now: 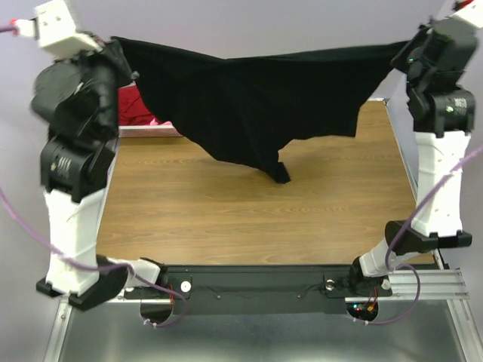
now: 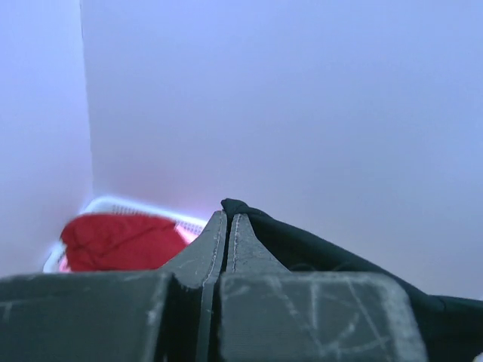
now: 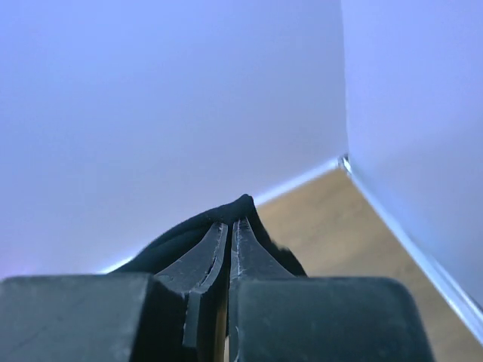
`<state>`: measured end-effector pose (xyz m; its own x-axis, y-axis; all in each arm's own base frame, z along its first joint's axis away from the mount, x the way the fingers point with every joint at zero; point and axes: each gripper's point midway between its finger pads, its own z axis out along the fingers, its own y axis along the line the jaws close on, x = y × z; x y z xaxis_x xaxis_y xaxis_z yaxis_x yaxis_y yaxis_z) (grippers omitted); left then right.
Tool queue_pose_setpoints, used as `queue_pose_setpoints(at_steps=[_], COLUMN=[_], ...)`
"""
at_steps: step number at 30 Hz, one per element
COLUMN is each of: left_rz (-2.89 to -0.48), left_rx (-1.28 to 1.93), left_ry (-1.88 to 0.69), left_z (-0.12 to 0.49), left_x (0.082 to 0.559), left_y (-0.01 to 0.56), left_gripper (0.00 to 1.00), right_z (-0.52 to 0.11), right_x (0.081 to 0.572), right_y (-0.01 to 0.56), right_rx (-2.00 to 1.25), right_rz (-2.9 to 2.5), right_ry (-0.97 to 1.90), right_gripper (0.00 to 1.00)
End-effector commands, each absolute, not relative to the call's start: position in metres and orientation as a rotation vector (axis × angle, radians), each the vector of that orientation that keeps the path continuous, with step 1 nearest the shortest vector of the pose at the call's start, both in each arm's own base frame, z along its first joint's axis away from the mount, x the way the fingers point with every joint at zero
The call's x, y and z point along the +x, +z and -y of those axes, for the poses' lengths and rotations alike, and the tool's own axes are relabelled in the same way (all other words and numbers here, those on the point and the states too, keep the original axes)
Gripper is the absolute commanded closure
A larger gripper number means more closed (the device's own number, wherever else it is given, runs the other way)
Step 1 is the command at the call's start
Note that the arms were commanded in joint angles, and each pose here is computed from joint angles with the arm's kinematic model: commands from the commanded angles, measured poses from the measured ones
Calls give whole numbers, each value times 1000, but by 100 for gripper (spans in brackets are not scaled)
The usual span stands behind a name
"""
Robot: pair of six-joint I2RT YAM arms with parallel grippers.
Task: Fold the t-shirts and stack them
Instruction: Flatten the tshirt out
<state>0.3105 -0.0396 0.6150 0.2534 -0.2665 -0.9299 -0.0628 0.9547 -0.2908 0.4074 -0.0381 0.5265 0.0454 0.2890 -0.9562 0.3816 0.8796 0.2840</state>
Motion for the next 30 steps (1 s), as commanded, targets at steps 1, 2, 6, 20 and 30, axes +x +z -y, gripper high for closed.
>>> queue_pose_setpoints(at_steps=[1, 2, 6, 20, 30], left_rz=[-908, -884, -845, -803, -1014], left_rx=[-336, -315, -278, -250, -210], left_ry=[-231, -246, -257, -231, -109], left_z=[-2, 0, -4, -14, 23], left_x=[210, 203, 178, 149, 268], left_y=[706, 713, 728, 738, 695], left_gripper=[100, 100, 100, 100, 100], right_z=[58, 59, 60, 56, 45], right_x=[356, 350, 315, 254, 347], right_y=[599, 612, 638, 650, 599], right_rx=[539, 538, 506, 404, 356], right_rz=[-1329, -1274, -1182, -1116, -1296], right_ry=[-130, -119, -107, -121, -141], right_gripper=[99, 99, 99, 99, 99])
